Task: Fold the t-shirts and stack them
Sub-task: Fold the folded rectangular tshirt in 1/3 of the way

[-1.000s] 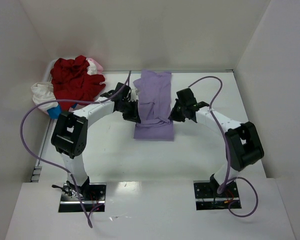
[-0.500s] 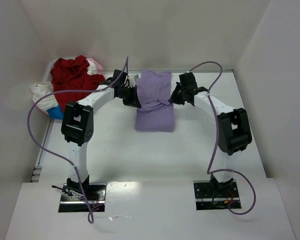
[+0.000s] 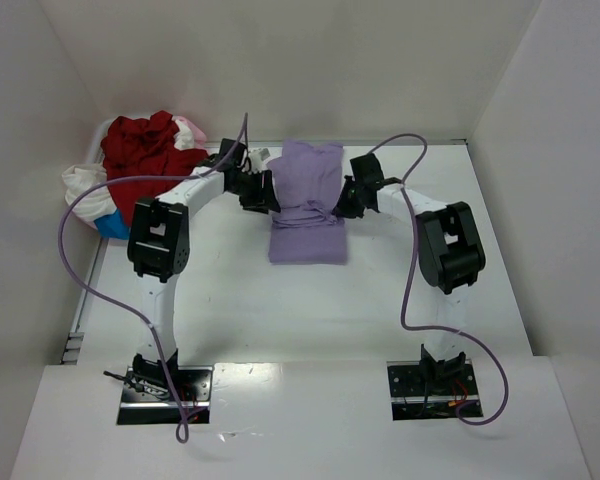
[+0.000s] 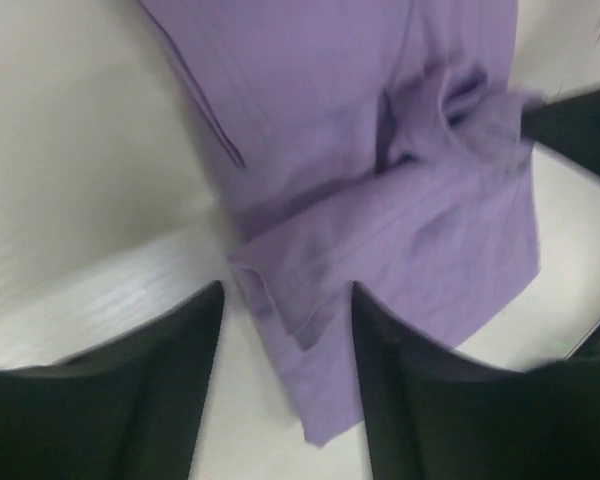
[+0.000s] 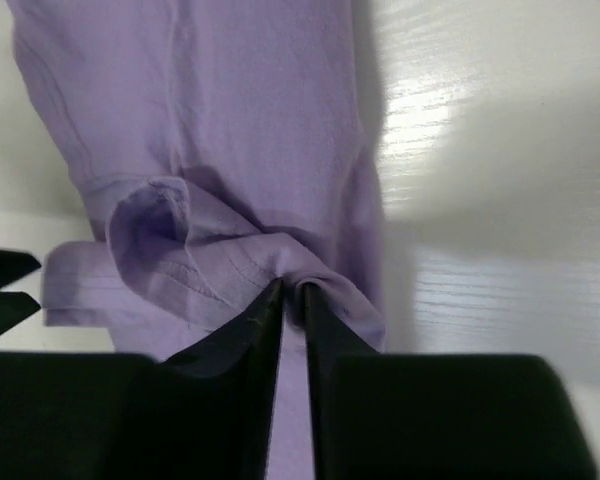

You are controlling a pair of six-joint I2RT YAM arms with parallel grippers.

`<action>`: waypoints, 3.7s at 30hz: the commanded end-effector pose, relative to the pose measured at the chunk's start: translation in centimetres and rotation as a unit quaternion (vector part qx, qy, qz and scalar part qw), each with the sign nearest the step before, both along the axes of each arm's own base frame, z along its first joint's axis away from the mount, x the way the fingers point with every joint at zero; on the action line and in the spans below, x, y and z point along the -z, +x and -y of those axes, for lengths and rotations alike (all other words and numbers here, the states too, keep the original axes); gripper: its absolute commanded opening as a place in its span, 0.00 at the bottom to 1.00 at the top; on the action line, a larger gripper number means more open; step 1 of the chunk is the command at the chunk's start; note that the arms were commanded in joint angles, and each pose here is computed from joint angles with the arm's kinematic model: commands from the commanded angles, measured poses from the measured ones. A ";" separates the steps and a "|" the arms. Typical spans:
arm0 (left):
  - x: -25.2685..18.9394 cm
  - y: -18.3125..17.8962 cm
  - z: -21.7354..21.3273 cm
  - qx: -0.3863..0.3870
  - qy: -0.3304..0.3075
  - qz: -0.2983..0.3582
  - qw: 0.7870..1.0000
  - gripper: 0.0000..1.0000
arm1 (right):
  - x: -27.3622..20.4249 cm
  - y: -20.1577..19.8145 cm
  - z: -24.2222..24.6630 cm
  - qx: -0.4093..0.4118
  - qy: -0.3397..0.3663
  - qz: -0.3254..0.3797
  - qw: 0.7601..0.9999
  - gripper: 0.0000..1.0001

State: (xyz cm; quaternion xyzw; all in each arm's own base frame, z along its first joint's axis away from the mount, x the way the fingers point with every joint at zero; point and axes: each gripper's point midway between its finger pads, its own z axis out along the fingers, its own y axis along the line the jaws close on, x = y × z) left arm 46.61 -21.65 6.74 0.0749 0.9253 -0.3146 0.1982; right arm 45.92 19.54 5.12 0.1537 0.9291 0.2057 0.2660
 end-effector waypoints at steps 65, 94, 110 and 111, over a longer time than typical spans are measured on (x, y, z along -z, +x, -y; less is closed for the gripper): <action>5.2 -9.5 4.8 0.044 -0.055 -0.044 0.997 0.61 | -2.8 8.9 -2.0 -0.029 0.009 0.107 0.994 0.20; 1.2 2.3 2.8 -0.008 -0.048 0.040 0.998 0.62 | -7.9 1.0 0.0 -0.049 0.041 0.123 0.990 0.25; -4.3 2.9 0.7 -0.010 -0.054 0.097 0.994 1.00 | -4.3 -3.0 1.3 -0.045 0.027 0.076 0.996 0.50; -5.6 2.3 0.6 -0.010 -0.057 0.107 0.993 1.00 | -5.0 -3.4 1.2 -0.049 0.033 0.081 0.995 0.55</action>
